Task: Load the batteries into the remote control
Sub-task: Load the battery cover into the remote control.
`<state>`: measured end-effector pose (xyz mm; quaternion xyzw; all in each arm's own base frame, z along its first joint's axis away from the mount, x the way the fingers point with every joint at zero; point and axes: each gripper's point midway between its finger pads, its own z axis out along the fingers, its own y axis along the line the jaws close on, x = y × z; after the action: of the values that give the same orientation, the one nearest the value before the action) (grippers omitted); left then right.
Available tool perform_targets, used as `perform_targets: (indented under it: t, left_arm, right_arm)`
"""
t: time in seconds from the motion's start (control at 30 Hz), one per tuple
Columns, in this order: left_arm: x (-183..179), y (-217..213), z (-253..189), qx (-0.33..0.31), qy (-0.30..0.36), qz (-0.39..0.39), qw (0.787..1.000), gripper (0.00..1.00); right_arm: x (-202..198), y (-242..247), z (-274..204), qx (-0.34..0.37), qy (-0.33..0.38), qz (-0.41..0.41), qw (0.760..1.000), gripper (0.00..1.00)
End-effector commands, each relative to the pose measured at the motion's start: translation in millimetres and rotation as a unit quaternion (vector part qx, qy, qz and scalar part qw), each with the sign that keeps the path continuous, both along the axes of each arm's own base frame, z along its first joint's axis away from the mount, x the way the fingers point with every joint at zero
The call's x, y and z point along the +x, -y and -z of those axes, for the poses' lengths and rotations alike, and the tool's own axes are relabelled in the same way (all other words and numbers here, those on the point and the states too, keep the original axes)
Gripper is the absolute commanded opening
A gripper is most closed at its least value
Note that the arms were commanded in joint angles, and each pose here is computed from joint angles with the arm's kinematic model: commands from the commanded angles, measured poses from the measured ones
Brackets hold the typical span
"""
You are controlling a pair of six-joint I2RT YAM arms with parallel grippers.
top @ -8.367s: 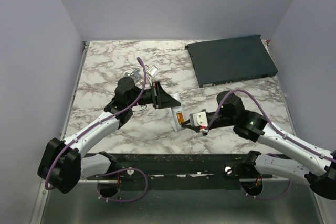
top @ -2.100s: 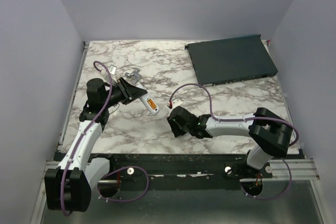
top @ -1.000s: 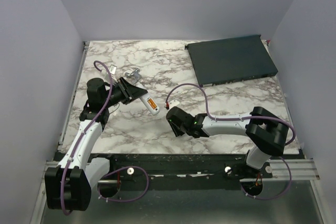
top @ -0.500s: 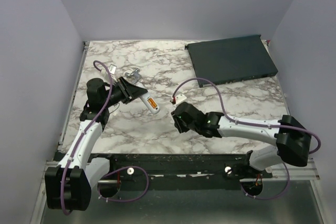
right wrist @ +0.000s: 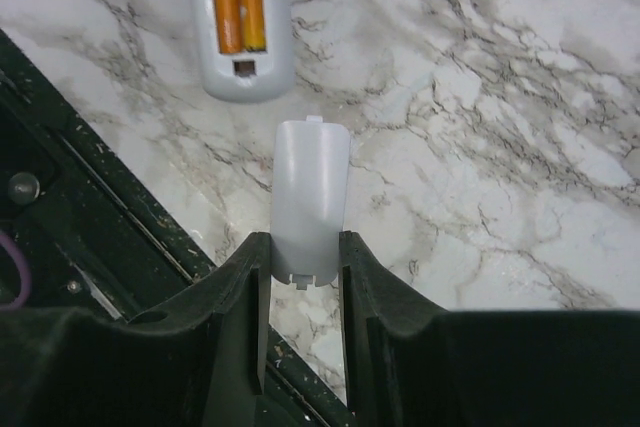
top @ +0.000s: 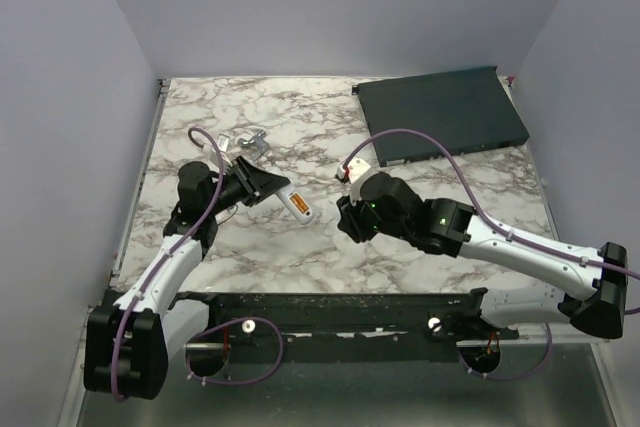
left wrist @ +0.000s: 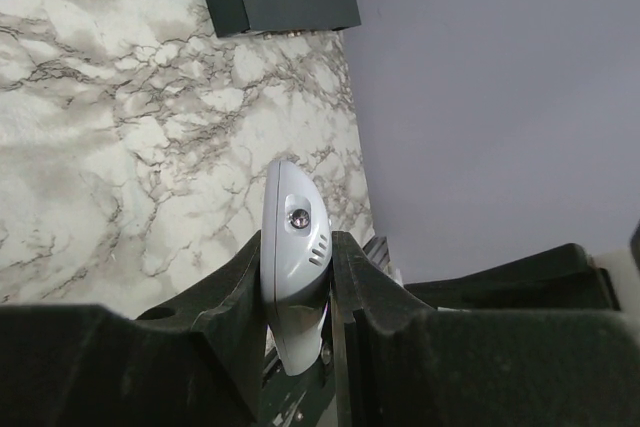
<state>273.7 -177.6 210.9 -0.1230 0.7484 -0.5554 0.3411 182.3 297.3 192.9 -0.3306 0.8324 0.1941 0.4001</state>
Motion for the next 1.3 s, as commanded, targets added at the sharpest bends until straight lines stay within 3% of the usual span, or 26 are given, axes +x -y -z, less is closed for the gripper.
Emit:
perform_targets:
  t: [0.0,0.43,1.27]
  left_arm:
    - [0.5,12.8,-13.4,-0.015,0.039,-0.020,0.999,0.00]
    - [-14.9,30.8,-23.1,-0.041,0.054,-0.038,0.997,0.00]
    - [-31.5,47.3,-31.1,-0.068,0.076,0.001,0.995,0.00]
  right_arm:
    - [-16.0,0.9,-18.6,-0.022,-0.007,-0.061,0.998,0.24]
    - [-17.8,-18.3,-31.0,-0.037,-0.010,-0.115,0.993,0.23]
    - [7.8,-29.5,-36.7,-0.047,0.030,-0.083,0.995,0.20]
